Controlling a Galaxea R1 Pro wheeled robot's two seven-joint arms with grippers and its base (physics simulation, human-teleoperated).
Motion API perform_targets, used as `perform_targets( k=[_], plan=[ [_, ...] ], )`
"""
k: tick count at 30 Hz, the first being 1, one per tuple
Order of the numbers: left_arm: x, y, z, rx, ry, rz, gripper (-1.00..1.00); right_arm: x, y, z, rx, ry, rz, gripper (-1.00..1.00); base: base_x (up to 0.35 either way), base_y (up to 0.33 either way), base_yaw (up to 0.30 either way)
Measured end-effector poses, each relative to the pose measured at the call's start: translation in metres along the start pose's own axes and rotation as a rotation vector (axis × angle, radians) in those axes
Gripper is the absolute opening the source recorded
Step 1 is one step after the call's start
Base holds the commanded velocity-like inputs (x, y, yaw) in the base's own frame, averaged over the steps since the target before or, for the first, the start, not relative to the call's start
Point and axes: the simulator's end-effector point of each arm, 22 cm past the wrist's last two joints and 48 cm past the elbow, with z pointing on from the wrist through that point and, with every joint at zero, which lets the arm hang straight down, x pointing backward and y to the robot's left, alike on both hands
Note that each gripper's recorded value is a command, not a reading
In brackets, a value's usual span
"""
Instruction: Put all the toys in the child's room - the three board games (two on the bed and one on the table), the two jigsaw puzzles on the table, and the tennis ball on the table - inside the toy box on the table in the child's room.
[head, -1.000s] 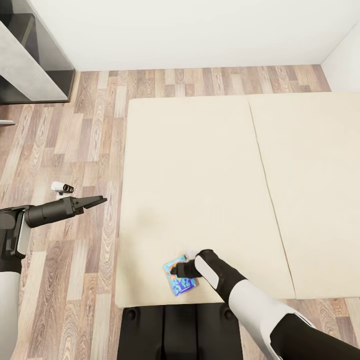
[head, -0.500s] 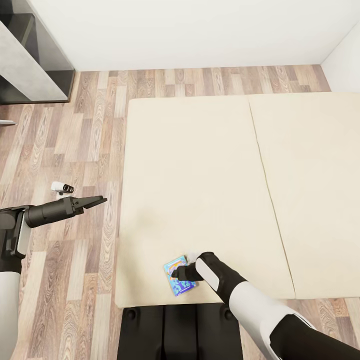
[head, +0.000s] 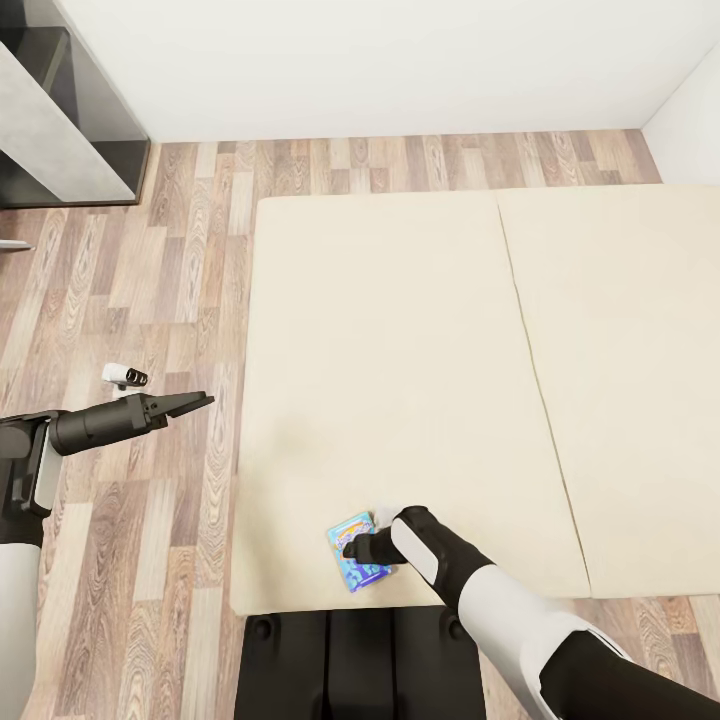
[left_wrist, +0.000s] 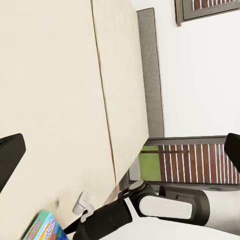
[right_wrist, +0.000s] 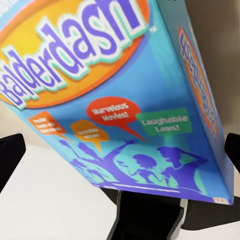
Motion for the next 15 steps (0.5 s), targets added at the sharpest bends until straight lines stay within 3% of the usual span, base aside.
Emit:
perform_targets(
  k=[15],
  plan=[
    [0.000,0.000,0.000,0.000,0.000,0.000,1.00,0.000,0.021,-0.001,-0.094,-0.001,0.002,1.00,0.000,0.000,0.000]
  ],
)
